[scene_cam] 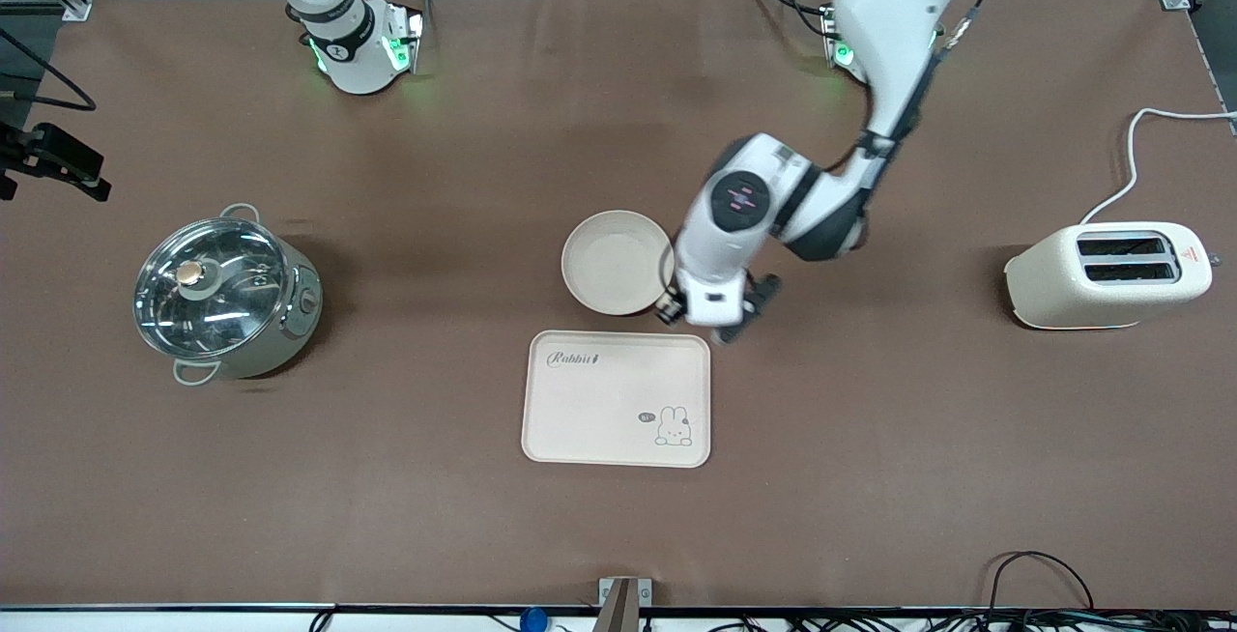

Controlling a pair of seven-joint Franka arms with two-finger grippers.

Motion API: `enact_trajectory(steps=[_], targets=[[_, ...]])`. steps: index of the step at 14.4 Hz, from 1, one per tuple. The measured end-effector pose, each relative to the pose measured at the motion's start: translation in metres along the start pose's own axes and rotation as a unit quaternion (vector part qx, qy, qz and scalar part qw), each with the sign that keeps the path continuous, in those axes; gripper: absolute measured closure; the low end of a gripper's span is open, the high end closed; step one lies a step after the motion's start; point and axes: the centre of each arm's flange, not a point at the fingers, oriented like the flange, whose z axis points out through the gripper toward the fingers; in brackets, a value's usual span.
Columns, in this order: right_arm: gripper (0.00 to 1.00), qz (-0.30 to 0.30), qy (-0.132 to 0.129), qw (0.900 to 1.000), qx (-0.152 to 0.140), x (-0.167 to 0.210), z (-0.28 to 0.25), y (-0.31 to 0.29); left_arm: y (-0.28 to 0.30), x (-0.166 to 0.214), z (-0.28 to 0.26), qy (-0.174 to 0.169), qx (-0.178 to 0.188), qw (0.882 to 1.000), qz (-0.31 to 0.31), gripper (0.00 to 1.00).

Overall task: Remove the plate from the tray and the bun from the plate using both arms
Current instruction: 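Carry the bun toward the toaster and lower it onto the table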

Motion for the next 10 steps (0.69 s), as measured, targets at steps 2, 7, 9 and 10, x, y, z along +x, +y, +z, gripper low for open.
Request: enact_trajectory(steps=[2, 7, 9, 10], targets=[[0.0, -0.003, 0.0, 1.0, 0.0, 0.0, 0.0, -0.002, -0.023, 0.08, -0.006, 0.004, 0.004, 1.0, 0.006, 0.52], [0.0, -0.004, -0.002, 1.0, -0.001, 0.003, 0.003, -0.003, -0.091, 0.201, 0.024, -0.009, 0.03, 0.999, 0.007, 0.49], [0.0, -0.006, -0.001, 1.0, 0.004, 0.008, 0.006, -0.007, -0.107, 0.216, 0.049, -0.022, 0.044, 0.999, 0.007, 0.43], [0.0, -0.006, 0.001, 1.0, 0.019, 0.011, 0.009, -0.01, -0.112, 0.219, 0.058, -0.026, 0.049, 0.998, 0.007, 0.32]])
